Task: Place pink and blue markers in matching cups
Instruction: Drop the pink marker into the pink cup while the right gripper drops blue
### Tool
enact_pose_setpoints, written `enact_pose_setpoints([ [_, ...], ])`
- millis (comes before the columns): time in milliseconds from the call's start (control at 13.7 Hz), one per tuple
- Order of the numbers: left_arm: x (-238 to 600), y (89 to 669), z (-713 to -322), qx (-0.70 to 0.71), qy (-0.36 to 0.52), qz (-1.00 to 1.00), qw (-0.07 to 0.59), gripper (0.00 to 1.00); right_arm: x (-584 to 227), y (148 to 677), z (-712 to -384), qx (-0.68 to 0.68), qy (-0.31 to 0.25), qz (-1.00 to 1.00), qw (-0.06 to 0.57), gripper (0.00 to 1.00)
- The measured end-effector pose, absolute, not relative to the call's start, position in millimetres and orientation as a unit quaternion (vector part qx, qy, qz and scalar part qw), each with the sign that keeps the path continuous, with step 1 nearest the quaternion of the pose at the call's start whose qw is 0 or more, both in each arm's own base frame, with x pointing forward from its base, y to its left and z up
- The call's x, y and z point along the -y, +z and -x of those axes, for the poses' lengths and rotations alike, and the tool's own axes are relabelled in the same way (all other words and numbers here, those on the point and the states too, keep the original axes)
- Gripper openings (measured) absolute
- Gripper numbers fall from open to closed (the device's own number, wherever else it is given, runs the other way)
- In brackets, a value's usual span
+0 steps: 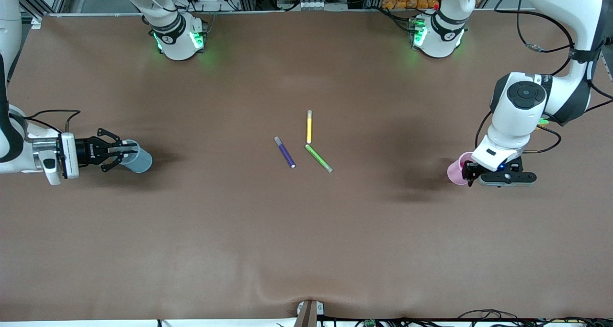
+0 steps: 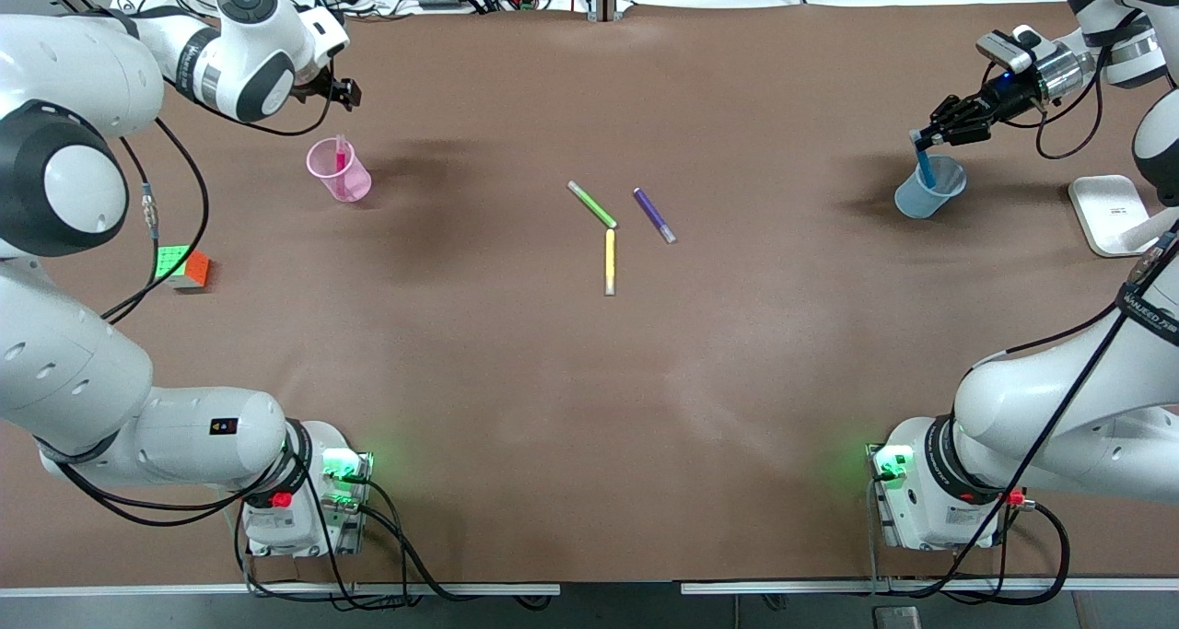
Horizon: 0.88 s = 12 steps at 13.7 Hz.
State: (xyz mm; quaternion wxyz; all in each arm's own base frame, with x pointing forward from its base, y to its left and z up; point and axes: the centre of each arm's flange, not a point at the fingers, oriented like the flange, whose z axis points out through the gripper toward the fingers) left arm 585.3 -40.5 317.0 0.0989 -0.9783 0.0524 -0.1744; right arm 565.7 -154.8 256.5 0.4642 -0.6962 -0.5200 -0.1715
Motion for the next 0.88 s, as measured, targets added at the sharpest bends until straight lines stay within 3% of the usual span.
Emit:
enact_pose_setpoints([
  [73, 42.4, 320.3, -587.2, -0.053, -0.177, 0.978, 0.099, 1.0, 156.5, 257.3, -567.8, 0.521, -0.174, 0.699, 0.458, 0.23],
  [510, 78.7, 369.2, -602.9, -0.009, -0.137, 0.987, 0.079, 1.0, 172.3, 272.9, -576.1, 0.515, -0.181, 0.716, 0.435, 0.92],
  [583, 84.0, 383.7, -606.9, 0.004, -0.12, 0.99, 0.076, 1.0, 175.6, 282.7, -580.7, 0.508, -0.175, 0.727, 0.428, 1.0],
  [875, 93.6, 449.2, -617.9, 0.045, -0.059, 0.996, 0.05, 1.0, 179.8, 355.7, -603.0, 0.472, -0.135, 0.784, 0.379, 1.0],
])
